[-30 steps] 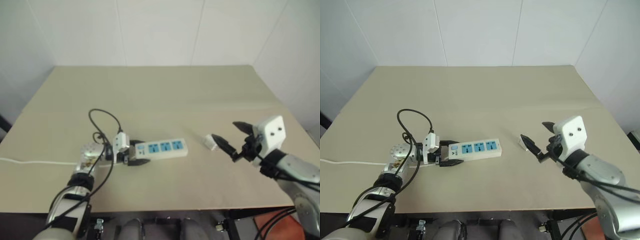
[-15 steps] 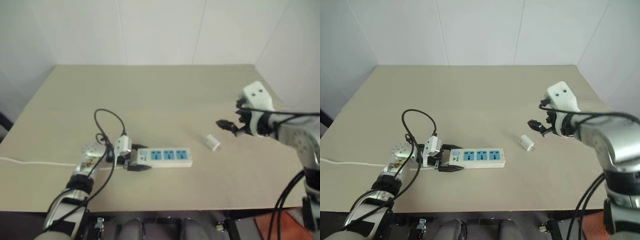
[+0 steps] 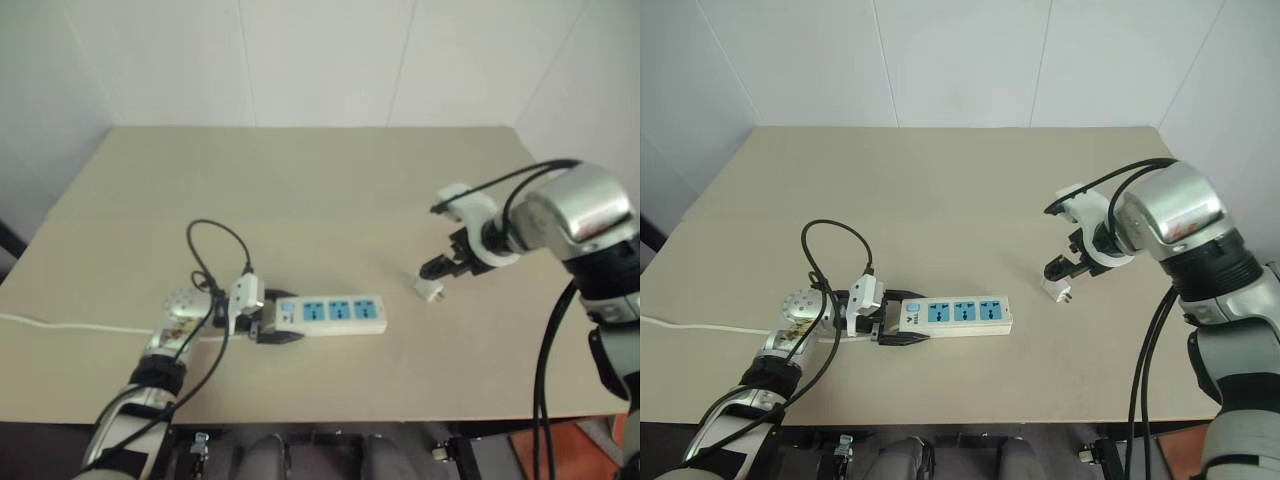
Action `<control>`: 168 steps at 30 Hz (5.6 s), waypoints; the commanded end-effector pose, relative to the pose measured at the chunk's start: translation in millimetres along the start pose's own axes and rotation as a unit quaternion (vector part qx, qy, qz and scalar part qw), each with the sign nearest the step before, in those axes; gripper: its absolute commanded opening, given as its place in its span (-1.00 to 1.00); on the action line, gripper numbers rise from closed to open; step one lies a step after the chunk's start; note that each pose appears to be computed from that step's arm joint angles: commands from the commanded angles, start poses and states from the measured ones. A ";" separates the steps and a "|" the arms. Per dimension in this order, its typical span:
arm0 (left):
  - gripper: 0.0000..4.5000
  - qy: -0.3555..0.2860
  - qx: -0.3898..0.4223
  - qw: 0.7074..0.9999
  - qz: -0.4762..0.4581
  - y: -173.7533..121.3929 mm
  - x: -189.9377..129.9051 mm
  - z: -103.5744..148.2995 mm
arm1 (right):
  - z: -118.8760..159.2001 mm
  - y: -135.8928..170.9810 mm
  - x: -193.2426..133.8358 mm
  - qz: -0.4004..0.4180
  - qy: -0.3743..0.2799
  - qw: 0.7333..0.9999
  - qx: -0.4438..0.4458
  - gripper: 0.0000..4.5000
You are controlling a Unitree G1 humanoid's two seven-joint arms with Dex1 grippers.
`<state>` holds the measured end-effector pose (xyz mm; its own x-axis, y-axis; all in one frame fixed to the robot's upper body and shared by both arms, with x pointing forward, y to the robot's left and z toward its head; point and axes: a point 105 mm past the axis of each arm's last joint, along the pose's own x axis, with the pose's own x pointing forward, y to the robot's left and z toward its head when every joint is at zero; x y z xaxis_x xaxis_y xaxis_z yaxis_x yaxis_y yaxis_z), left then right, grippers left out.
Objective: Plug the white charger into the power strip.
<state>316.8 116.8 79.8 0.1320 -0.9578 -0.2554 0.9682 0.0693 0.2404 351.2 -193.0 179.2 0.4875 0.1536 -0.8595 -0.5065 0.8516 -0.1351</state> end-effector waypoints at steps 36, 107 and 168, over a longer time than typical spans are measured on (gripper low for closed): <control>0.49 0.021 -0.019 1.000 -0.005 -17.9 -4.9 -9.4 | 11.9 4.5 58.6 0.048 0.035 0.995 -0.075 0.20; 0.49 0.027 -0.008 0.999 -0.030 -23.8 6.4 -12.7 | 45.2 173.4 38.3 0.375 -0.557 0.712 -0.204 -0.51; 0.49 0.035 -0.012 0.999 -0.010 -20.0 1.1 -16.7 | -15.3 122.6 86.6 0.325 -0.453 0.801 -0.217 -0.51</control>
<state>305.5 105.1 72.0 0.1188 -0.9543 -0.2744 0.9658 0.0470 0.2549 312.0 -42.4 112.5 0.1234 0.9924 0.0021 -0.9731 0.1214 -0.1957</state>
